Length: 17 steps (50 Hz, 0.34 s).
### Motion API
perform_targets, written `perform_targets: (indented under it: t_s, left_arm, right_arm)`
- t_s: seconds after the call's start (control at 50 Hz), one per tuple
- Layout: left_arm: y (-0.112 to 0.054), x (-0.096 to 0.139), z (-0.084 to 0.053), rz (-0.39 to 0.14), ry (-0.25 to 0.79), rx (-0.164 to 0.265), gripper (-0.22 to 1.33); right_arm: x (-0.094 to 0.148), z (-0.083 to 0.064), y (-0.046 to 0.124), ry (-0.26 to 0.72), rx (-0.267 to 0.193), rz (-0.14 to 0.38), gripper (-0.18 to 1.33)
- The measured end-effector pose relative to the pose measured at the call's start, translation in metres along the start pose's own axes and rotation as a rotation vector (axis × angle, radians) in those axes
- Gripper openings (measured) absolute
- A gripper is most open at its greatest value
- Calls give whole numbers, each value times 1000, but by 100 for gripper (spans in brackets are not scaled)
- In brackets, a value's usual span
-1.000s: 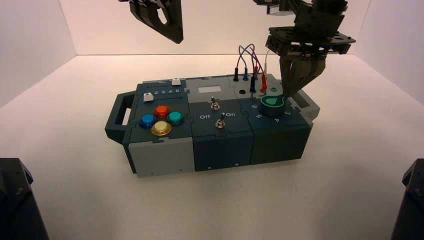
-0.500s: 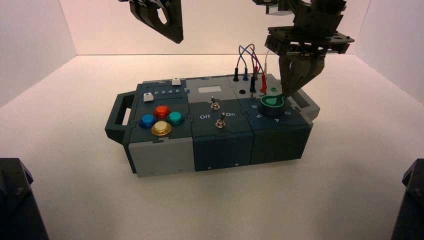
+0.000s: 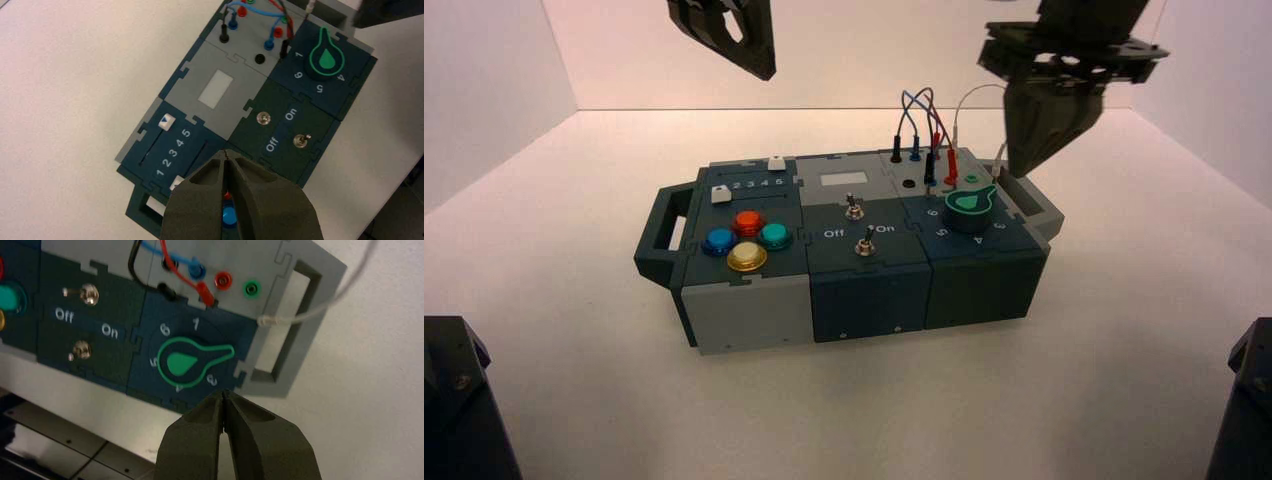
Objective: Turn the knob to position 2.
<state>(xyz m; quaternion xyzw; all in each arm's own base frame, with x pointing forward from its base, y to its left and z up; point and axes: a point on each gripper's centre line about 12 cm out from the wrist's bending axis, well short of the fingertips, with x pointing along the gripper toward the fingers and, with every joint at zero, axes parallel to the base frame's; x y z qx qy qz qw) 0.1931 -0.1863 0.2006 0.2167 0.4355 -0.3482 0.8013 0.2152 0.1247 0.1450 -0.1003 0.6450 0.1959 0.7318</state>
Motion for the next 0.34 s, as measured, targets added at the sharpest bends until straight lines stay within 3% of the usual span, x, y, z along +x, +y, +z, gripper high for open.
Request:
perform_targets:
  t_s: [0.34]
  left_arm:
    - [3, -1, 1, 8, -16, -13, -16]
  right_arm:
    - [-10, -9, -1, -27, -26, -10, -14]
